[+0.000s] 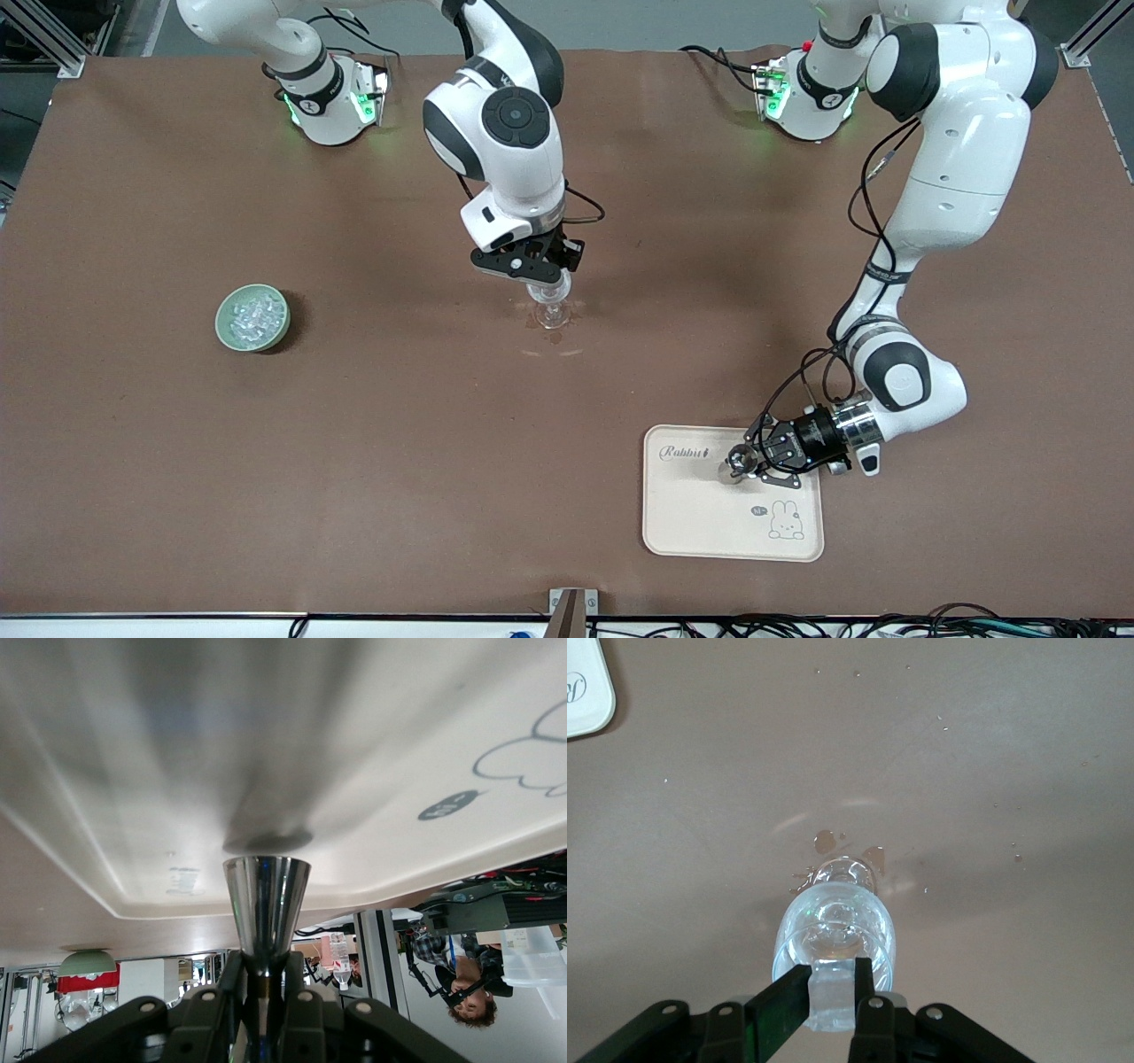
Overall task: Pour wine and add ice with both arms
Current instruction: 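Open the right gripper over the glass while the left gripper lowers the jigger, then open the left gripper on the tray while the right gripper withdraws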
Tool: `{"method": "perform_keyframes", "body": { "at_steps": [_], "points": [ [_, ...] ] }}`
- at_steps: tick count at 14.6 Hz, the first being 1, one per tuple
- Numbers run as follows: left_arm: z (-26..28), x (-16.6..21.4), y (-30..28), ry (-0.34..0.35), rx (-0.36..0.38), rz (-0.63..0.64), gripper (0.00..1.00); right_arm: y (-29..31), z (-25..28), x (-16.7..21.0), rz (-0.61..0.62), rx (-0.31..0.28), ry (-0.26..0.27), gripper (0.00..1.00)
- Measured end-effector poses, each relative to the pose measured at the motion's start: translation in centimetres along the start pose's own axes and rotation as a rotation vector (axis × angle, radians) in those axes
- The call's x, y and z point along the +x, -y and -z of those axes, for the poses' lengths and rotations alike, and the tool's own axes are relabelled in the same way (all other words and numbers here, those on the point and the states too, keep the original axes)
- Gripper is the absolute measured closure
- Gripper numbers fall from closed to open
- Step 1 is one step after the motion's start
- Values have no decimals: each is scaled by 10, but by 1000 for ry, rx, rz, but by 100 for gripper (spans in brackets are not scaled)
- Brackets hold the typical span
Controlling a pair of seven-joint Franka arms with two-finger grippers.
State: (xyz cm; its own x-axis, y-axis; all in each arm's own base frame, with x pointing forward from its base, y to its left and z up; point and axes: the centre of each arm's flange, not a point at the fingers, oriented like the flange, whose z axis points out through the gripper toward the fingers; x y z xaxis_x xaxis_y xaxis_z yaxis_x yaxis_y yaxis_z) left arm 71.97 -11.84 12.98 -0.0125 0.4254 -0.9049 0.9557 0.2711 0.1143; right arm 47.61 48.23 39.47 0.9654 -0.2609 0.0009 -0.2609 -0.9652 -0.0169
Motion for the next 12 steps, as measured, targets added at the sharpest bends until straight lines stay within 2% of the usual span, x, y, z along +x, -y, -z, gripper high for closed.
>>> {"method": "perform_keyframes", "body": {
  "at_steps": [3,4,5,6,9,11,12],
  "points": [
    [-6,2,-2,-1,-5,-5,79,0,0,1,-1,0,-1,65],
    [-6,2,-3,-1,-5,-7,78,0,0,1,-2,1,-2,56],
    [-7,2,-2,-2,-5,-8,74,0,1,2,-3,1,-3,47],
    [-8,2,-2,-2,-4,-8,66,0,1,2,-4,2,-4,43],
    [-7,0,-4,-2,-8,-15,36,-2,7,9,-14,9,-13,41],
    [-1,-7,-10,-11,-8,-40,16,-6,21,20,-31,17,-27,27],
    [4,-12,-12,-23,-2,-60,7,-14,34,29,-46,17,-39,16]
  ]
}}
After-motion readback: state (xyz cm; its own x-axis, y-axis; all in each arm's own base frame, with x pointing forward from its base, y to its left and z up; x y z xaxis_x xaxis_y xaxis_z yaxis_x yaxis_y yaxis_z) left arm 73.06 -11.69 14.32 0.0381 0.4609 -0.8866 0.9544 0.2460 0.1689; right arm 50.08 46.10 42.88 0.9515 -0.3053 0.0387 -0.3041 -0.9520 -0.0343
